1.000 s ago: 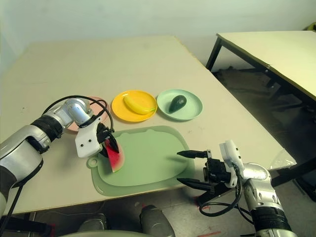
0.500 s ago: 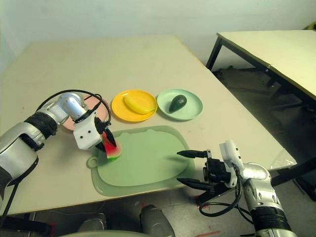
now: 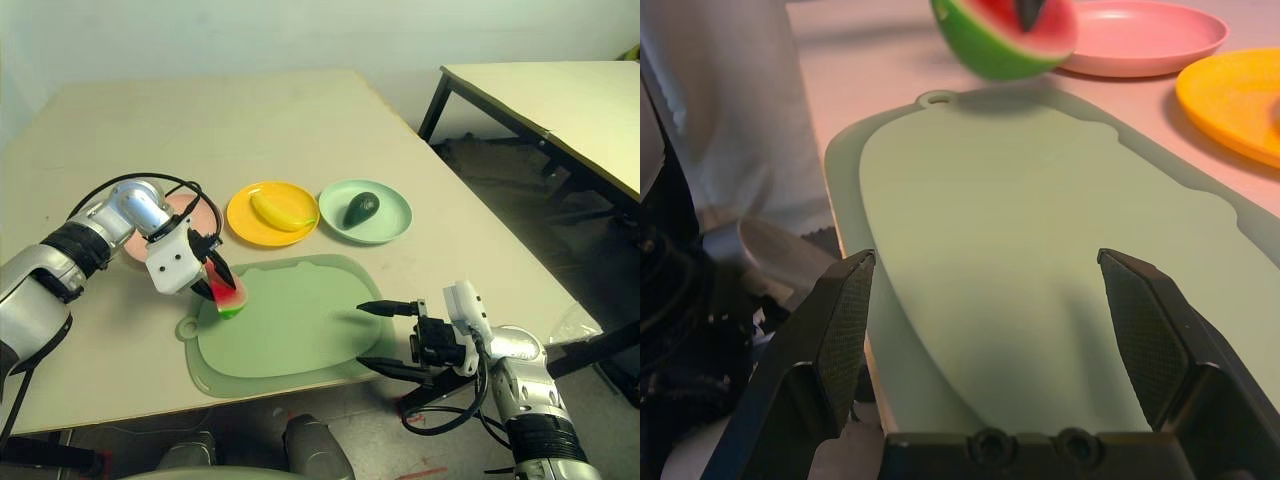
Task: Place the fruits into color-matched plates.
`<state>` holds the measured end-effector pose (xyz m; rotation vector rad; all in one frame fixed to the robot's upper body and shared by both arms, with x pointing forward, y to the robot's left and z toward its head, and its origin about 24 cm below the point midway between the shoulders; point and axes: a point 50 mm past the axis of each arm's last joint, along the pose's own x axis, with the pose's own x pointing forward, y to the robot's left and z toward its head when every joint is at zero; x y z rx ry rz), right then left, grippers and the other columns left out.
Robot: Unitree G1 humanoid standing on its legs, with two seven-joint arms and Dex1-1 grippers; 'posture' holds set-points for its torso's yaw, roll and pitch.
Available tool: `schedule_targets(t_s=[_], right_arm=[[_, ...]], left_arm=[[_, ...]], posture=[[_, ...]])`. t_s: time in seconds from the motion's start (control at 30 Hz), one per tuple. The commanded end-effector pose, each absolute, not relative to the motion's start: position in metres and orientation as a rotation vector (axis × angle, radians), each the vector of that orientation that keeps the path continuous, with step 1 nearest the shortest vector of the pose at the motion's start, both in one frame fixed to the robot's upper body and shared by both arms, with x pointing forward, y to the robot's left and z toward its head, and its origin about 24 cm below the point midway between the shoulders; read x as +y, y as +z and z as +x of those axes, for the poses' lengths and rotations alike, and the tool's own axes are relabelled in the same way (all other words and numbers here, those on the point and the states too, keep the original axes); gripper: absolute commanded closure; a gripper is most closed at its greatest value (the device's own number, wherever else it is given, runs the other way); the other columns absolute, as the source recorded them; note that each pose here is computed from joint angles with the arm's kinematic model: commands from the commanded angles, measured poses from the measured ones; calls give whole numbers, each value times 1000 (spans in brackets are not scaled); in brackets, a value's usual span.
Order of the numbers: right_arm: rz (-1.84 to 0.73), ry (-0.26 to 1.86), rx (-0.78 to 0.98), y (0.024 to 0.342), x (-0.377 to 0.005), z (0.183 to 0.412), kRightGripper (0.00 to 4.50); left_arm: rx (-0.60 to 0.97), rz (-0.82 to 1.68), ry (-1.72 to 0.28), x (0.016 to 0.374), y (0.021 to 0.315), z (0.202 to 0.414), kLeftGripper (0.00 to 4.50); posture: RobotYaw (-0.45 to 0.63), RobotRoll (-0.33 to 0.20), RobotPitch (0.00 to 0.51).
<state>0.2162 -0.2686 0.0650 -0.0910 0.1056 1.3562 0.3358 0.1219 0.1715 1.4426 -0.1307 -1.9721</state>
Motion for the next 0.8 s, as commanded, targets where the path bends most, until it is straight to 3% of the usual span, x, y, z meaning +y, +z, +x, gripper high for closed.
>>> schedule_targets(t_s=[0.03, 0.3, 0.8], right_arm=[[-63, 1291, 82, 69, -268, 223, 0], [-2, 1141, 29, 70, -263, 225, 0], [-10, 1153, -7, 65, -248, 214, 0]], left_arm=[[-33, 1480, -1917, 139, 175, 342, 3145], [75, 1470, -1790, 165, 179, 349, 3146], [243, 1599, -1392, 202, 186, 368, 3147]], posture=[[-210, 0, 14], [-191, 0, 17], [-197, 0, 13]])
